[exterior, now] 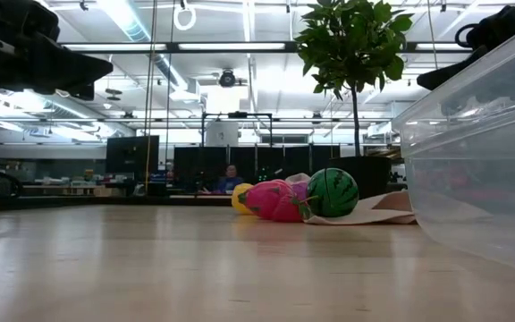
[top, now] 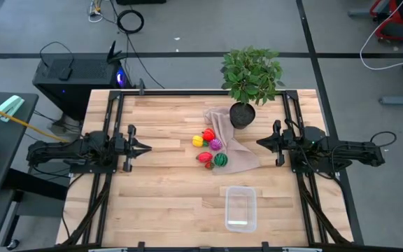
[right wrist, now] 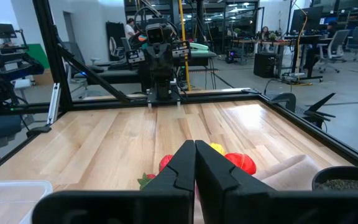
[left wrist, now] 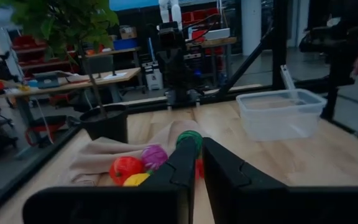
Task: Pick and placing Produce into tupperware
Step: Put the red dragon fruit into the transparent bin
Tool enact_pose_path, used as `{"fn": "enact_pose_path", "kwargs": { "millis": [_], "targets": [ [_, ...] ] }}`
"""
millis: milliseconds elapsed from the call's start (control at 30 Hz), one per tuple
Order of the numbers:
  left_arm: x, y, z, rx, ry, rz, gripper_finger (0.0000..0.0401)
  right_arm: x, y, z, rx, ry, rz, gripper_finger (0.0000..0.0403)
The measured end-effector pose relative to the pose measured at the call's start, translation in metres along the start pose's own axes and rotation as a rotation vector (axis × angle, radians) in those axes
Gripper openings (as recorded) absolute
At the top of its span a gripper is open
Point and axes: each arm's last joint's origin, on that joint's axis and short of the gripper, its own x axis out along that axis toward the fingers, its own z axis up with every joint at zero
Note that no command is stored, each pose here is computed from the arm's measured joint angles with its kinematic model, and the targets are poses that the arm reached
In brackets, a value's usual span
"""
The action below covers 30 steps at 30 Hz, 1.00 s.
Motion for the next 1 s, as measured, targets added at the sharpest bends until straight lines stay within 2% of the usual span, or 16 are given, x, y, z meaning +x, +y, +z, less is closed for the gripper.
{"fn": "enact_pose_path", "kwargs": {
  "millis": [600,700,767,833,900,1000],
  "targets": [
    [0.0000,0.0000,0.0000,0.016,0.000,0.002,0.0032,0.0000,0.0000,0.0000,0.028,0.000,0.001,0.0014],
    [0.0000,0.0000,0.0000,0.012,0.000,0.002,0.0037,0.0000,0.0000,-0.0001,0.069,0.000,0.000,0.0014],
    [0.0000,0.0001,0.0003,-0.049,-0.002,0.001,0.0039,0.0000,0.0000,0.0000,0.121,0.000,0.001,0.0014],
    [0.0000,0.0001,0.0010,-0.181,-0.011,0.001,0.0040,0.0000,0.0000,0.0001,0.210,-0.001,0.001,0.0014],
    [-0.0001,0.0003,0.0020,-0.331,-0.020,0.000,0.0039,0.0000,0.0001,0.0006,0.336,-0.007,0.002,0.0014],
    [-0.0001,0.0005,0.0040,-0.543,-0.041,-0.005,0.0034,0.0000,0.0001,0.0027,0.588,-0.027,0.010,0.0014]
  ]
}}
